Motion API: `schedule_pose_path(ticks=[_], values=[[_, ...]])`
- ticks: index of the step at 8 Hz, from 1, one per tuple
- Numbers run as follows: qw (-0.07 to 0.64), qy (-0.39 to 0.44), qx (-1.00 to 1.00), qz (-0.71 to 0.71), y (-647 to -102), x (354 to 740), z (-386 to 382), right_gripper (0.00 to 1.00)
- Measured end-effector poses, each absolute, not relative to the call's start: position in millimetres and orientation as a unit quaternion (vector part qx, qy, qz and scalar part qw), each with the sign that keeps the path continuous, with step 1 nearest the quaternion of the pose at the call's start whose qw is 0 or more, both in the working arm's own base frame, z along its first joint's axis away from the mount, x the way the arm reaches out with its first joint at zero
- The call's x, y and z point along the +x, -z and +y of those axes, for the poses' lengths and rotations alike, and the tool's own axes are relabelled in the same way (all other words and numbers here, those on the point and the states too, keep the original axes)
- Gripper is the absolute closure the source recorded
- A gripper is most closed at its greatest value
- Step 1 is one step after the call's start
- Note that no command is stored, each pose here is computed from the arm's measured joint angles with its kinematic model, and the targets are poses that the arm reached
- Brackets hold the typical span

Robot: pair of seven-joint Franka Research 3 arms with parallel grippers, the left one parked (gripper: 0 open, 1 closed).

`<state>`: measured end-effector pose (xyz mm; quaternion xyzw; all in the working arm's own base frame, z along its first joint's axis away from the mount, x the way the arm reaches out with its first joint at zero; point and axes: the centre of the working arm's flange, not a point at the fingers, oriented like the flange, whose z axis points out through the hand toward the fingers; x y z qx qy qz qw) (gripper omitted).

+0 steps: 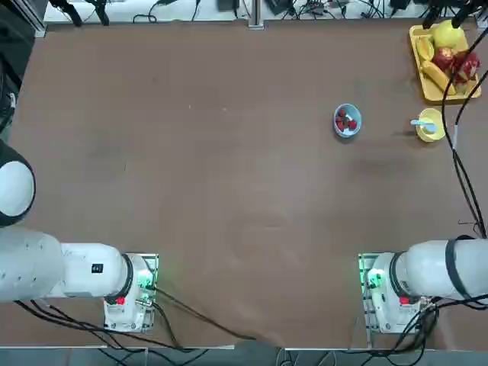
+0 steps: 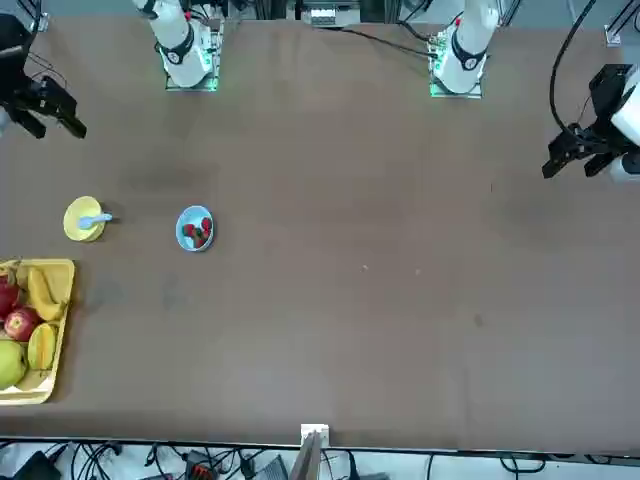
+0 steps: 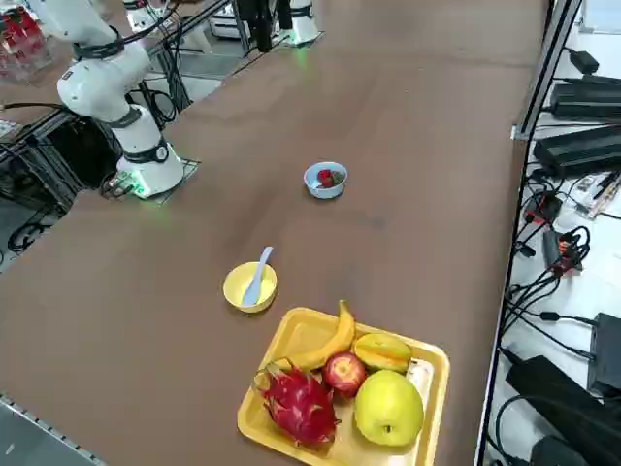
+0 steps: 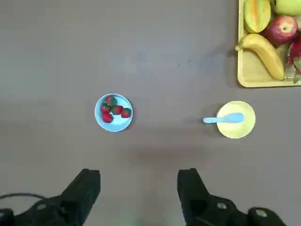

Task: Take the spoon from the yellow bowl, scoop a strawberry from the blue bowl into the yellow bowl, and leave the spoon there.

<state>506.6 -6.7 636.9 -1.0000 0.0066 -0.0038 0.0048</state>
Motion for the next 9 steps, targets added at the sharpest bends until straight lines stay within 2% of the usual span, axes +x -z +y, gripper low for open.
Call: schedule_pose_path(ticks=[5, 9], values=[[-0.009, -0.008, -1.000, -0.001, -633.3, 505.0, 0.0, 0.00], [-0.134, -0.061, -0.988, -0.035, -580.2, 515.2, 26.7, 0.00]])
